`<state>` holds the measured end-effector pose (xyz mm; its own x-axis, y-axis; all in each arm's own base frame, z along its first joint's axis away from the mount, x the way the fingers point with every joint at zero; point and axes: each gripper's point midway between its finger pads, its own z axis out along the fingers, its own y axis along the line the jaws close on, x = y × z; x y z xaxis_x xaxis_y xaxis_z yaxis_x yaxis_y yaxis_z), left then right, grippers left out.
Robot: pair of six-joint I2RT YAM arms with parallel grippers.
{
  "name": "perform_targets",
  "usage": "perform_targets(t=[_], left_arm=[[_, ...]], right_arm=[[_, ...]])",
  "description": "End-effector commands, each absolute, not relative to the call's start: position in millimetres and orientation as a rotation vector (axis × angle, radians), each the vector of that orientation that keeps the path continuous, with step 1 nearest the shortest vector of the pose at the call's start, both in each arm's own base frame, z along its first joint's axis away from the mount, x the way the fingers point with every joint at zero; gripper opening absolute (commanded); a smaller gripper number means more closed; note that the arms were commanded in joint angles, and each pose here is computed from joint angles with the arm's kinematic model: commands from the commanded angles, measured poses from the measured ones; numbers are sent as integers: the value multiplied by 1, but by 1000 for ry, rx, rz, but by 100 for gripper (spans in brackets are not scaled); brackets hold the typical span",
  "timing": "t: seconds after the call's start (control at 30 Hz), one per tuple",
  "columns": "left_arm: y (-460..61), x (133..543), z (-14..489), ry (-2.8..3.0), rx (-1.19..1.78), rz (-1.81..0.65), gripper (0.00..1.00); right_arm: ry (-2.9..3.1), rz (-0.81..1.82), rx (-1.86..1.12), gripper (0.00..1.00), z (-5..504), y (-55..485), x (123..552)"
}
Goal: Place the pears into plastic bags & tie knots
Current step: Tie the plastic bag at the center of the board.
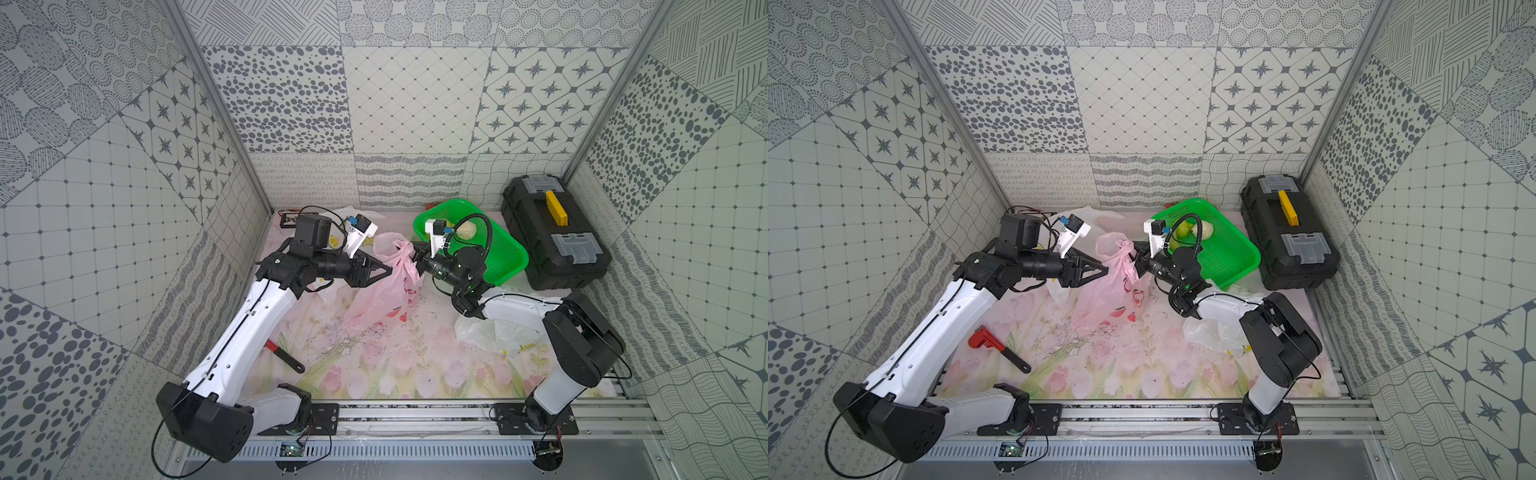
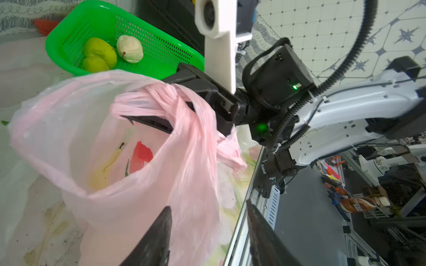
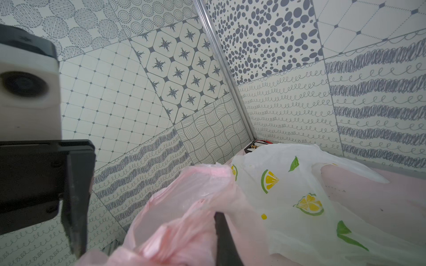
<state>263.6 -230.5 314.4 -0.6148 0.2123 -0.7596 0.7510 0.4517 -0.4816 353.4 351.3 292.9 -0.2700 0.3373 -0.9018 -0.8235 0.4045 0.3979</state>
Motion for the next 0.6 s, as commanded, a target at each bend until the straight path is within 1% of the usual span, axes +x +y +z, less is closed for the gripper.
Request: perform_targets(t=[0.0,0.2,0.33,0.43,0.5,0.57], left_arm=[[-242,310,314,2031,673,-1119,48],[-280,308,273,2045,716,-1157,44],[-295,301,266,2044,722,-1240,43],[-279,289,265,2086,736,-1159,44],[-256,281,269,2116,727,-1106,45],[-230,272,276,2138,680,-1108,46]], right_arm=[[1332,1242,-473,8,317,351,346],[1271,1361,-467,12,329,357,339],[1286,1372,-472,17,322,359,342],[1305,1396,-462,15,311,356,346],[1305,1435,-445,12,309,352,346],[1306,1462,-454,10,308,351,345]])
